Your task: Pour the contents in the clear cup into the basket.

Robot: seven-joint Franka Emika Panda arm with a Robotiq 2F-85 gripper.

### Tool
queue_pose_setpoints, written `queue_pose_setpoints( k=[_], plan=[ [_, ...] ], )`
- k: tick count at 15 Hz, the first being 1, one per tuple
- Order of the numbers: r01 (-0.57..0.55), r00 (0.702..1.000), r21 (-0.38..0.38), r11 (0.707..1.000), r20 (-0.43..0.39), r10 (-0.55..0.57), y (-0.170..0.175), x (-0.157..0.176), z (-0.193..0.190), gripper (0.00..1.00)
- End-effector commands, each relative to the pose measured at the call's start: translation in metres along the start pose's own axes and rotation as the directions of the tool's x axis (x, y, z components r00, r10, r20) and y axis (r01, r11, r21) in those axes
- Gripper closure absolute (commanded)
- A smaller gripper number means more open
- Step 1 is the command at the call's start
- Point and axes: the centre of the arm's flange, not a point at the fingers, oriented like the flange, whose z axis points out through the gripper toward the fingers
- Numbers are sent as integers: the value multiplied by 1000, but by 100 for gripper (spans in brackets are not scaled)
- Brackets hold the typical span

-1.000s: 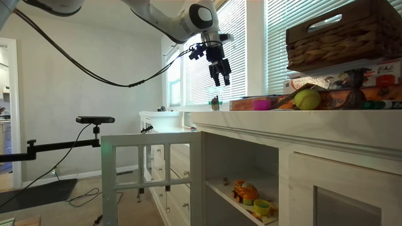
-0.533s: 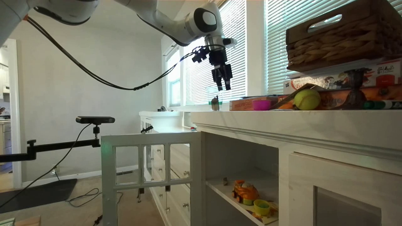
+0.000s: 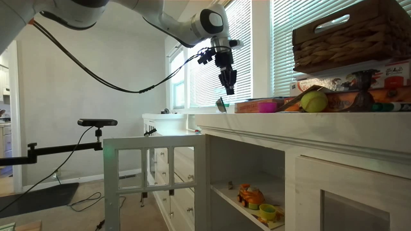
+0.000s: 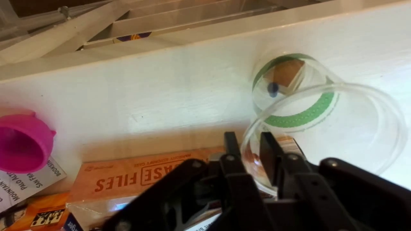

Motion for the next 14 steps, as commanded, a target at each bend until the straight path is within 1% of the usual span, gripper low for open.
queue_pose_setpoints(
  k=[1,4,5,6,10,14],
  plan=[
    [-42,999,12,999,14,42,-9,11,-7,100],
    [-56,998,17,998,7,56,-10,10,-15,98],
    [-59,998,20,998,3,59,-11,9,-19,100],
    [-60,998,18,998,2,60,-11,7,-22,98],
    [-83,996,5,997,-21,83,-8,-6,-41,98],
    [-152,985,16,988,-82,153,5,-16,-85,98]
  ],
)
